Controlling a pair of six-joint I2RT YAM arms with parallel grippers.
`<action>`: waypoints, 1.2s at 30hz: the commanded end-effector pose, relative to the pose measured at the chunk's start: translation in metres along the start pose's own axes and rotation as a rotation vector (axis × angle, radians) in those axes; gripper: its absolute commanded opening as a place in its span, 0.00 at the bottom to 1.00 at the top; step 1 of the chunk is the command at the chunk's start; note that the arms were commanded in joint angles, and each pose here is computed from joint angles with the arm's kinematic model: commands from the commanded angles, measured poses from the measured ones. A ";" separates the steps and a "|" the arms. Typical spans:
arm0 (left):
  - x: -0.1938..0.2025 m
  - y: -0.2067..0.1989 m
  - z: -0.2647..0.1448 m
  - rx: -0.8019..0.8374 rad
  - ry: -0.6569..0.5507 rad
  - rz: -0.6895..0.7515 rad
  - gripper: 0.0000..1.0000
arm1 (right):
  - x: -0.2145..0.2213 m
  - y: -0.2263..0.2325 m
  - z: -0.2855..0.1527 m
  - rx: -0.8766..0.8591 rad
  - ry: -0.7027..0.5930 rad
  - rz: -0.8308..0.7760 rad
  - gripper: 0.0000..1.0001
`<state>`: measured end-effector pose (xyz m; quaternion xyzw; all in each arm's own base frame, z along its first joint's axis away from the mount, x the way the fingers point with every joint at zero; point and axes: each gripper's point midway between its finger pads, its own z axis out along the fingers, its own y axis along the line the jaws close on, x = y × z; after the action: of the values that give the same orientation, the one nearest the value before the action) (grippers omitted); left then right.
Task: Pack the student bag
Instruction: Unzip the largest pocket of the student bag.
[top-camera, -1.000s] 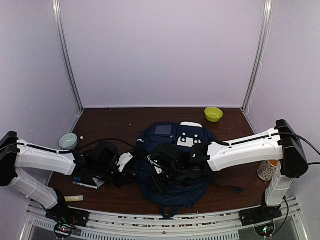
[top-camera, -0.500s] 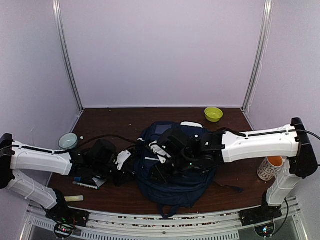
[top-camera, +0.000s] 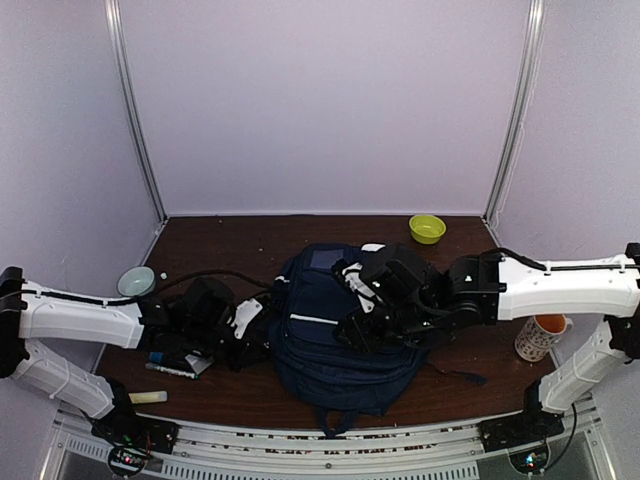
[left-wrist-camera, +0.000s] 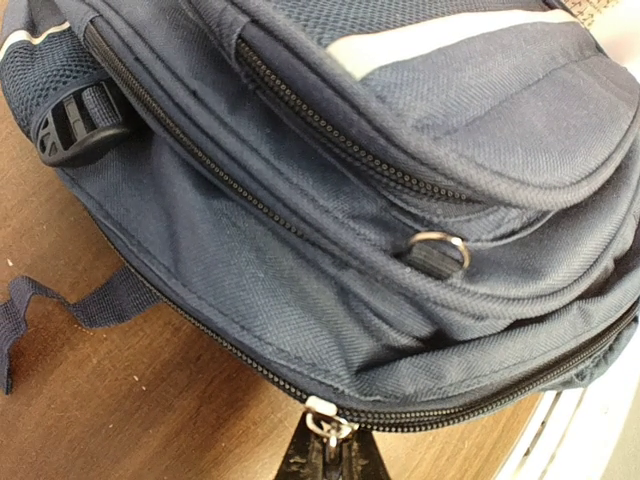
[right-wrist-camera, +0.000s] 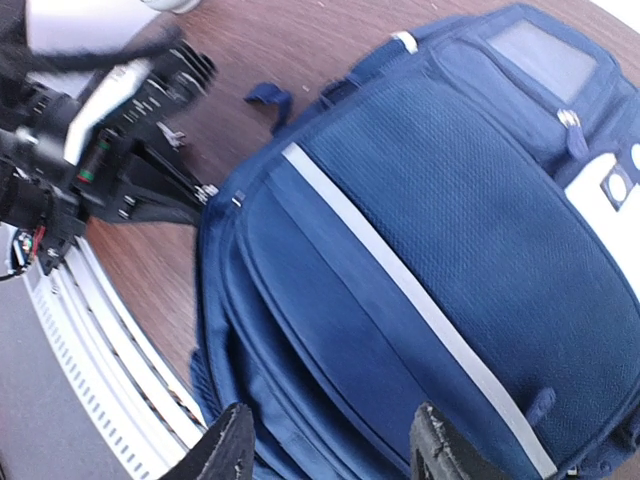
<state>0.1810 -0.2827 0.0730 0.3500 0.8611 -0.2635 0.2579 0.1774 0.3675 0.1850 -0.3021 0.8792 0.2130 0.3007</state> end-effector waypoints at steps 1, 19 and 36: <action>-0.029 -0.002 -0.010 -0.011 -0.082 0.026 0.00 | 0.023 -0.024 -0.005 0.072 0.025 0.041 0.54; -0.039 0.050 -0.025 -0.151 -0.076 -0.038 0.00 | 0.070 -0.045 0.001 0.093 0.060 0.218 0.55; -0.050 0.079 -0.028 -0.210 -0.065 -0.113 0.00 | 0.133 -0.073 0.015 0.233 0.179 0.367 0.43</action>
<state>0.2428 -0.2342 0.0817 0.2766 0.9034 -0.1903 0.2668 0.1475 0.2751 0.0791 -0.1356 0.9562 0.1530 0.2096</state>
